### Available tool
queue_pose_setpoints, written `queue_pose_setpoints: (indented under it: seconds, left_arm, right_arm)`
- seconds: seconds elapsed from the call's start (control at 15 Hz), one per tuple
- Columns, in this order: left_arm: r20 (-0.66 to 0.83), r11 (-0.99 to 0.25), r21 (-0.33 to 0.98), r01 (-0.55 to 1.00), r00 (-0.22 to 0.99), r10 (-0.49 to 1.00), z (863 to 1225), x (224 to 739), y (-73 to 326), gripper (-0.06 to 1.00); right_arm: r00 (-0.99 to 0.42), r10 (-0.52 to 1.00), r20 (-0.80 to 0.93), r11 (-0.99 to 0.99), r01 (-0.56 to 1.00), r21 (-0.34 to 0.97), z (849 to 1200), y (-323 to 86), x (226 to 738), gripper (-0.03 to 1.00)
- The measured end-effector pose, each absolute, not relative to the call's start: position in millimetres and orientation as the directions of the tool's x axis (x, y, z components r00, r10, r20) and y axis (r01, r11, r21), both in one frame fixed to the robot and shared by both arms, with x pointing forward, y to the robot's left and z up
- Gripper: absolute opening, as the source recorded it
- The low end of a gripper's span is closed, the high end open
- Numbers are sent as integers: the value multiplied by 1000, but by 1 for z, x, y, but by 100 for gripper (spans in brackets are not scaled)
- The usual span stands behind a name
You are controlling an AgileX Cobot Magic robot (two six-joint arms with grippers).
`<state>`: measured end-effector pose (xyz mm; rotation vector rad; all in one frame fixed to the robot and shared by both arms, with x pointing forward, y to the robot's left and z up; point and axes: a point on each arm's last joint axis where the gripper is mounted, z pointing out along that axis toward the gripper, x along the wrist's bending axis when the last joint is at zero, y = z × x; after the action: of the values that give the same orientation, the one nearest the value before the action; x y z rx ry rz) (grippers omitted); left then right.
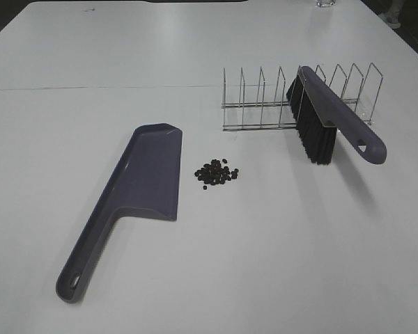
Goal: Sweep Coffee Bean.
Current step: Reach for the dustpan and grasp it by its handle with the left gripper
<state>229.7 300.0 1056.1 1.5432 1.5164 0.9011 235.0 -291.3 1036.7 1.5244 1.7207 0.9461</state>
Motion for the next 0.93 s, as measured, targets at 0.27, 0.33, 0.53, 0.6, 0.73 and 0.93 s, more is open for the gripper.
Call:
queue_pose_setpoints:
  seconds: [0.27,0.33,0.53,0.6,0.73,0.93]
  left_arm:
    - [-33,13,894,448,38,999,1056,230,300,99]
    - [-33,13,894,448,38,999,1056,230,300,99]
    - [-33,13,894,448,38,999,1056,230,300,99]
    - [-33,13,894,448,38,999,1056,230,300,99]
    - [-33,13,894,448,38,999,1056,230,300,99]
    - [-33,13,894,448,38,999,1056,230,300,99]
  right_arm:
    - [-119,993,-4,66,529,846,1037,-291,235,98]
    - [-119,993,-4,66,529,846,1037,-291,235,98]
    - [-119,993,-4,66,529,846,1037,-291,235,98]
    - [-119,993,-4,66,529,846,1037,-291,235,98]
    - [-119,993,-4,66,529,846,1037,-291,235,98]
    - [-119,993,-4,66,529,846,1037,-291,235,98]
